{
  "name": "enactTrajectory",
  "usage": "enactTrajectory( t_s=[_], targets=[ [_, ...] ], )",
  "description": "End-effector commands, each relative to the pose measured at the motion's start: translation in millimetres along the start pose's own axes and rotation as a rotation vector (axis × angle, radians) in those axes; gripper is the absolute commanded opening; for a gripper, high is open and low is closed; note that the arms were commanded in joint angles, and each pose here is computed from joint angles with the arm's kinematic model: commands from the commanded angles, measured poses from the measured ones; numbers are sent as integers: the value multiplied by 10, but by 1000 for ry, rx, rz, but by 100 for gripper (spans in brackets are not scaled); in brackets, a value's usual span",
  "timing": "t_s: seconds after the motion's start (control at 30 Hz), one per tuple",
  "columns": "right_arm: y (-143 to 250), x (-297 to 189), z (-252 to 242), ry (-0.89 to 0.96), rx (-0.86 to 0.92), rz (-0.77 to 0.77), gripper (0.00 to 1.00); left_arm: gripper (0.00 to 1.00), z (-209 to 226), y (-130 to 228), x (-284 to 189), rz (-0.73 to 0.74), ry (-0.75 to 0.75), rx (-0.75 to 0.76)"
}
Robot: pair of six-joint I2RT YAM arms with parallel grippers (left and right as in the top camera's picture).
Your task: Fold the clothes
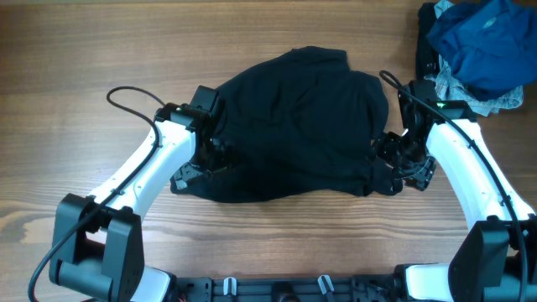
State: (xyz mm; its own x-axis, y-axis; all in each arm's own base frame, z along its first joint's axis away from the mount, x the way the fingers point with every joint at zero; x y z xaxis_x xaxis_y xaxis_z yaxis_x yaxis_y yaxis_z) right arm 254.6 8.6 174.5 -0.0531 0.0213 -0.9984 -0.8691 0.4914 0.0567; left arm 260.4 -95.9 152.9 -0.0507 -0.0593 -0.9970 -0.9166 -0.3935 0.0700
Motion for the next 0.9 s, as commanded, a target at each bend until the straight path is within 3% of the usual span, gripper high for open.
enactTrajectory(
  t_s=[0.0, 0.17, 0.43, 0.6, 0.67, 0.77, 0.8, 0.87],
  targets=[
    [-14, -59, 15, -24, 12, -17, 87, 100, 20, 17, 9, 21, -10, -121],
    [-2, -59, 8, -20, 39, -8, 86, 100, 82, -6, 204, -2, 9, -189],
    [-12, -56, 14, -24, 36, -16, 85, 100, 796, -262, 384, -1, -66, -393],
    [-34, -57, 28, -34, 34, -31, 86, 100, 827, -244, 532, -24, -43, -374],
    [-39, -58, 31, -36, 34, -34, 86, 89, 779, -232, 533, 10, 16, -332],
    [-66, -59, 47, -48, 34, -53, 86, 56, 761, -224, 530, 25, 38, -322],
    [-77, -60, 54, -52, 34, -60, 85, 33, 762, -223, 530, 26, 38, -318],
    [-89, -62, 65, -63, 33, -67, 85, 18, 765, -226, 514, 22, 31, -296]
  ],
)
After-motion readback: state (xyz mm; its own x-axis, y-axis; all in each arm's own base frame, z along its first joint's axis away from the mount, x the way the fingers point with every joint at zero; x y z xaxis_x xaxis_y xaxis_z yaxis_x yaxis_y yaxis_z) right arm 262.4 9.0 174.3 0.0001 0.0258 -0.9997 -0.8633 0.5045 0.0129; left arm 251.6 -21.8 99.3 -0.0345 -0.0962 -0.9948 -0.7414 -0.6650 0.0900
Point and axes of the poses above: each gripper's point midway between its finger pads, its own x axis out along the fingers, its own z axis along the line the jaws close on, y = z × x, the point moved 10 cm from there along -x, back along the fingers, and after that the axes turned 3 degrees about -x, right-handed, at the moved point
